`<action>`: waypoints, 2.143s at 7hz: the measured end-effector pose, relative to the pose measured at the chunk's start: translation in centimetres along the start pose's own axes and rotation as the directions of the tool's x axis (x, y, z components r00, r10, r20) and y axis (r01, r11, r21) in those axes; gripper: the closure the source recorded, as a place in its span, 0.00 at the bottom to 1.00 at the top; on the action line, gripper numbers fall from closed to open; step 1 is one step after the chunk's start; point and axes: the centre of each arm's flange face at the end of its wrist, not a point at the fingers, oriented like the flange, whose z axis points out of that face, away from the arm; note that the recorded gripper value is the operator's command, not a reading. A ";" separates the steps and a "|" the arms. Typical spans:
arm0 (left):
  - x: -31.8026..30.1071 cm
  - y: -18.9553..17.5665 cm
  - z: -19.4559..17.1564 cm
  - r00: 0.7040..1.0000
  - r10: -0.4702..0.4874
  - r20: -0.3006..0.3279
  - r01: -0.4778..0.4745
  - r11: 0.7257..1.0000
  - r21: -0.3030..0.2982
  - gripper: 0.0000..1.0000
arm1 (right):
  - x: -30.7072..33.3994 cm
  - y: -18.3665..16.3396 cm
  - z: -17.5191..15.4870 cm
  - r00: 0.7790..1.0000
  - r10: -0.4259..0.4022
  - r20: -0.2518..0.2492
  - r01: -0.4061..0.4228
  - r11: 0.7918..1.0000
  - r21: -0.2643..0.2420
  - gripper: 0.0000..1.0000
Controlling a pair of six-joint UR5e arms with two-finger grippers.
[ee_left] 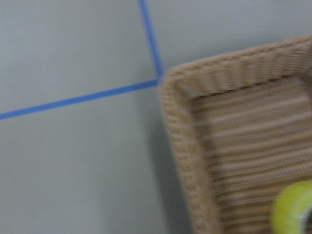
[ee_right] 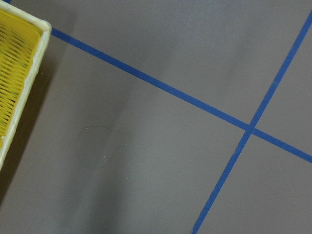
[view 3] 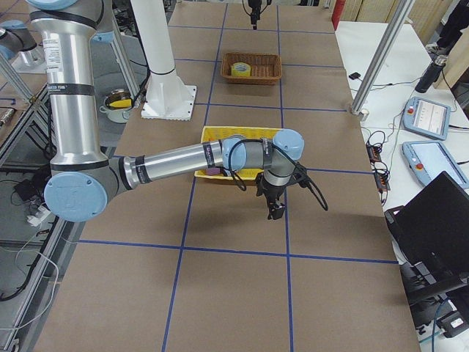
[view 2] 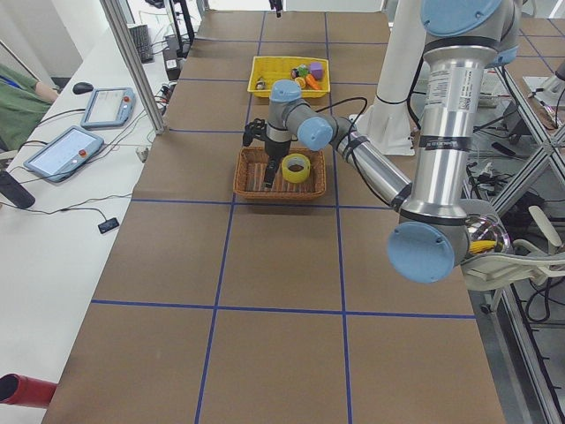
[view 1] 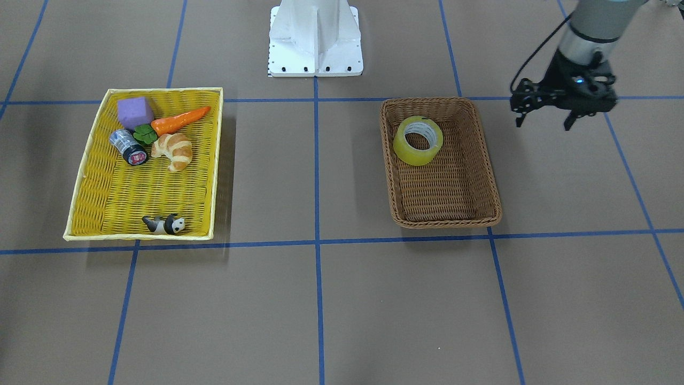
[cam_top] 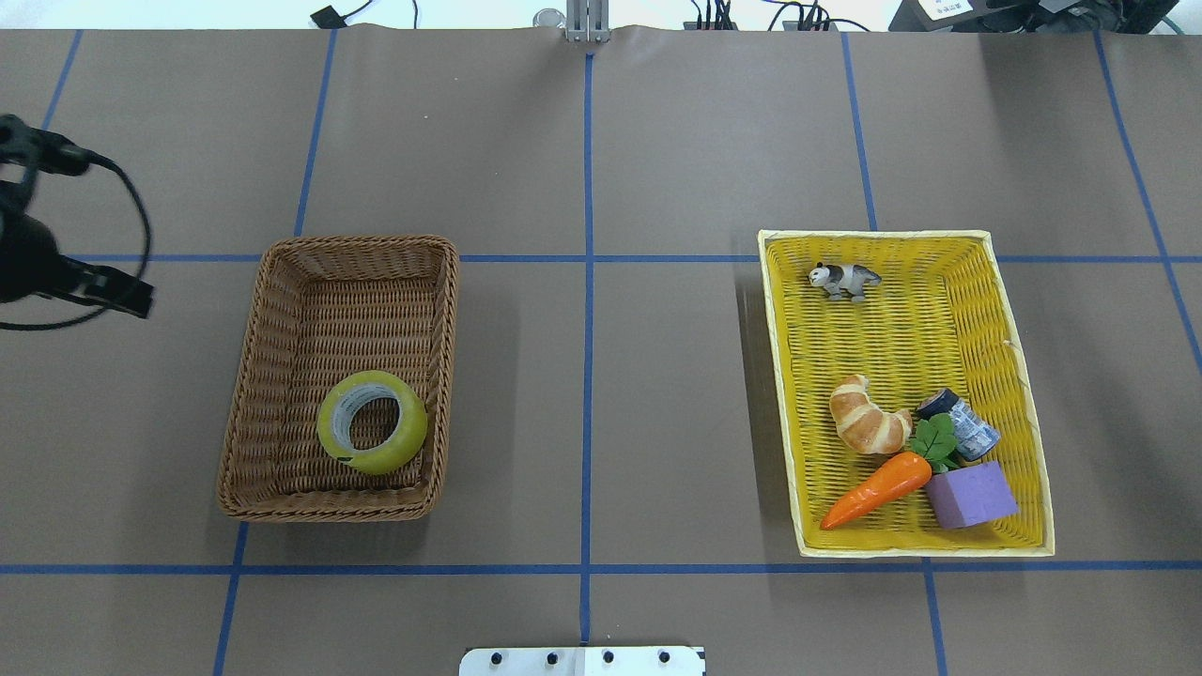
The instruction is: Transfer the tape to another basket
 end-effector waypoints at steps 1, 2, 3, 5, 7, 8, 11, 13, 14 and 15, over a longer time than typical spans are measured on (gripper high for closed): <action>-6.9 0.2 -1.3 1.000 -0.020 0.012 0.020 1.000 -0.014 0.01 | 1.1 -0.1 0.3 1.000 0.010 0.013 -0.010 1.000 0.009 0.00; -13.0 0.6 -2.3 0.999 -0.049 -0.007 0.049 0.998 -0.026 0.01 | 3.9 1.1 0.5 0.998 0.052 0.018 -0.053 0.998 0.027 0.00; -17.5 1.0 -2.1 0.997 -0.073 -0.030 0.071 0.997 -0.041 0.01 | 6.9 3.0 1.2 0.994 0.102 0.025 -0.103 0.994 0.039 0.00; -25.3 1.9 -0.1 0.991 -0.134 -0.027 0.131 0.988 -0.079 0.01 | 8.6 3.9 1.5 0.989 0.143 0.024 -0.144 0.987 0.071 0.00; -30.4 3.6 2.7 0.980 -0.201 -0.011 0.197 0.971 -0.132 0.01 | 8.5 3.7 1.2 0.987 0.156 0.024 -0.157 0.984 0.081 0.00; -32.5 4.5 3.4 0.980 -0.197 -0.013 0.193 0.971 -0.143 0.01 | 8.4 3.6 1.0 0.987 0.157 0.027 -0.159 0.984 0.084 0.00; -34.8 5.7 3.6 0.984 -0.178 -0.018 0.174 0.973 -0.150 0.01 | 7.7 2.9 0.0 0.985 0.167 0.028 -0.169 0.980 0.102 0.00; -34.9 5.8 3.7 0.984 -0.179 -0.019 0.174 0.973 -0.152 0.01 | 7.1 2.4 -0.8 0.980 0.198 0.032 -0.200 0.973 0.116 0.00; -34.9 5.9 3.8 0.984 -0.180 -0.019 0.175 0.973 -0.153 0.01 | 7.0 2.2 -0.9 0.979 0.202 0.033 -0.205 0.971 0.120 0.00; -35.0 6.0 3.8 0.983 -0.180 -0.019 0.175 0.972 -0.154 0.01 | 7.0 2.2 -1.1 0.979 0.203 0.033 -0.205 0.971 0.122 0.00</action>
